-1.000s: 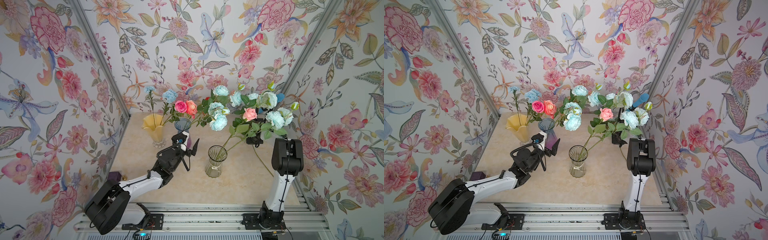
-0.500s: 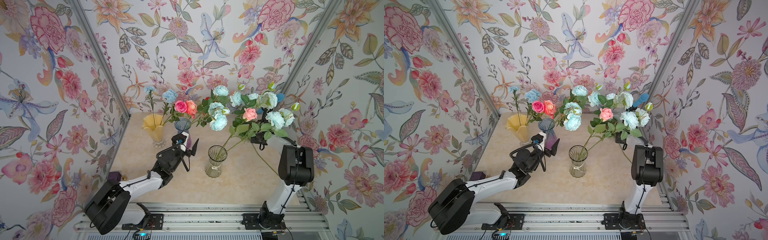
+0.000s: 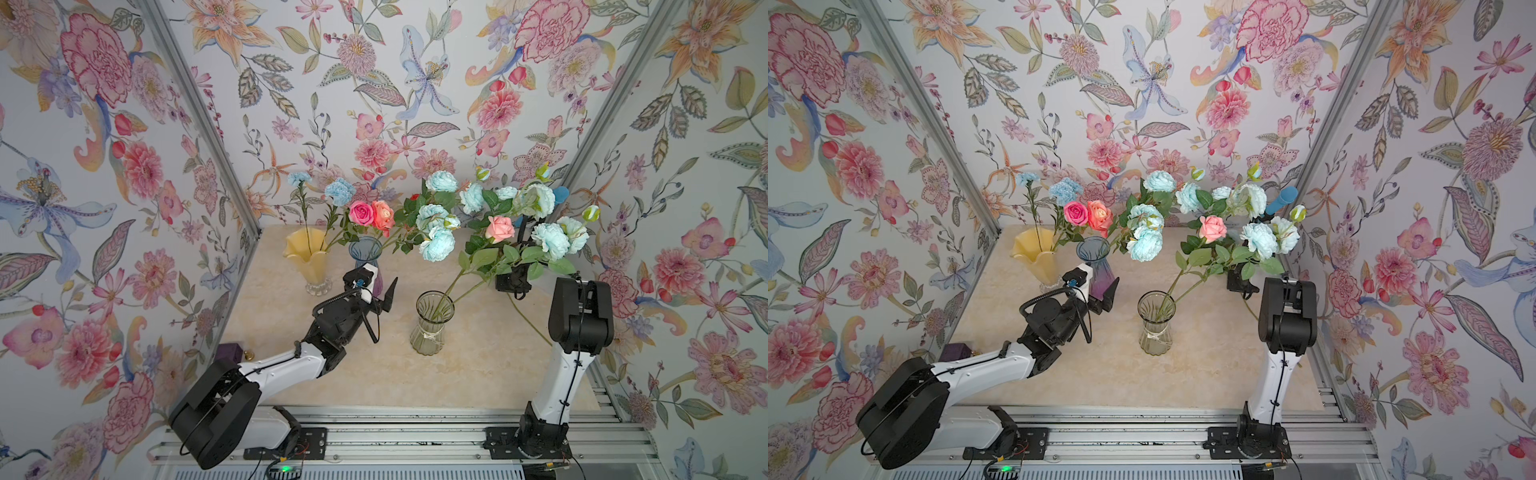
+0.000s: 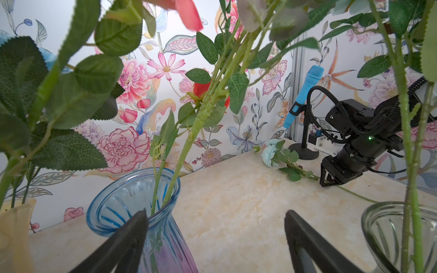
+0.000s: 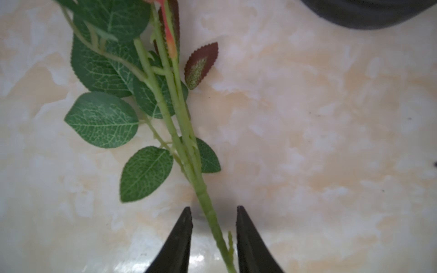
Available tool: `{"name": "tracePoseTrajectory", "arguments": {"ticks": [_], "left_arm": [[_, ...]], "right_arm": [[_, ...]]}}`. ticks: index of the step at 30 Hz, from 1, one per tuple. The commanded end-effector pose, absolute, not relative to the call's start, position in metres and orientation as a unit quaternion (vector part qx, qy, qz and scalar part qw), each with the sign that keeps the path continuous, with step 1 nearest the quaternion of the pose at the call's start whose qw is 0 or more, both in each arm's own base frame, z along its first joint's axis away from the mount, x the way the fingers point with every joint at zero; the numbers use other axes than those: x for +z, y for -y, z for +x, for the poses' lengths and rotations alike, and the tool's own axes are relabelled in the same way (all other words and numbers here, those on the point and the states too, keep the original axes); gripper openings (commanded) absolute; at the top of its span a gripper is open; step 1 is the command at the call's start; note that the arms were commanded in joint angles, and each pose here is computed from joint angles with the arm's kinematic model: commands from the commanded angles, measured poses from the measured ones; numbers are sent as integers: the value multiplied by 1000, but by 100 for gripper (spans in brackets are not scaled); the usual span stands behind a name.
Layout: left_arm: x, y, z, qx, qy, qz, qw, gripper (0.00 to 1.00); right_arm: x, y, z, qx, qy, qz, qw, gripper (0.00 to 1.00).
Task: Pick out blue flowers from the vase
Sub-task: Place the flower at the center of the board.
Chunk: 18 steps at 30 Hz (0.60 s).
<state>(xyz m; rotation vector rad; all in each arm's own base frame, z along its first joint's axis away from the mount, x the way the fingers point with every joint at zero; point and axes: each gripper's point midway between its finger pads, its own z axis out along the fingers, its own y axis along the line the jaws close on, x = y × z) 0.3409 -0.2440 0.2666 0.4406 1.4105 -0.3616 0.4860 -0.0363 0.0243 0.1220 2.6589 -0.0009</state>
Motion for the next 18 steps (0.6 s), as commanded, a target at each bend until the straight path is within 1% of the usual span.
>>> {"name": "tracePoseTrajectory", "arguments": {"ticks": [1, 5, 8, 13, 17, 18], "left_arm": [[273, 247, 340, -168, -636, 200, 726, 92], [273, 249, 341, -170, -637, 202, 724, 92], [272, 249, 341, -169, -638, 202, 724, 92], [271, 250, 342, -169, -639, 203, 723, 92], [271, 251, 342, -170, -640, 205, 721, 92], [271, 251, 342, -170, -639, 204, 722, 92]], "right_arm": [[22, 34, 488, 8, -973, 50, 227, 25], [25, 34, 491, 14, -971, 56, 231, 15], [28, 33, 497, 23, -969, 61, 237, 10], [29, 27, 502, 39, -968, 60, 240, 10], [28, 27, 501, 28, -970, 53, 236, 13], [28, 28, 501, 27, -970, 54, 236, 16]]}}
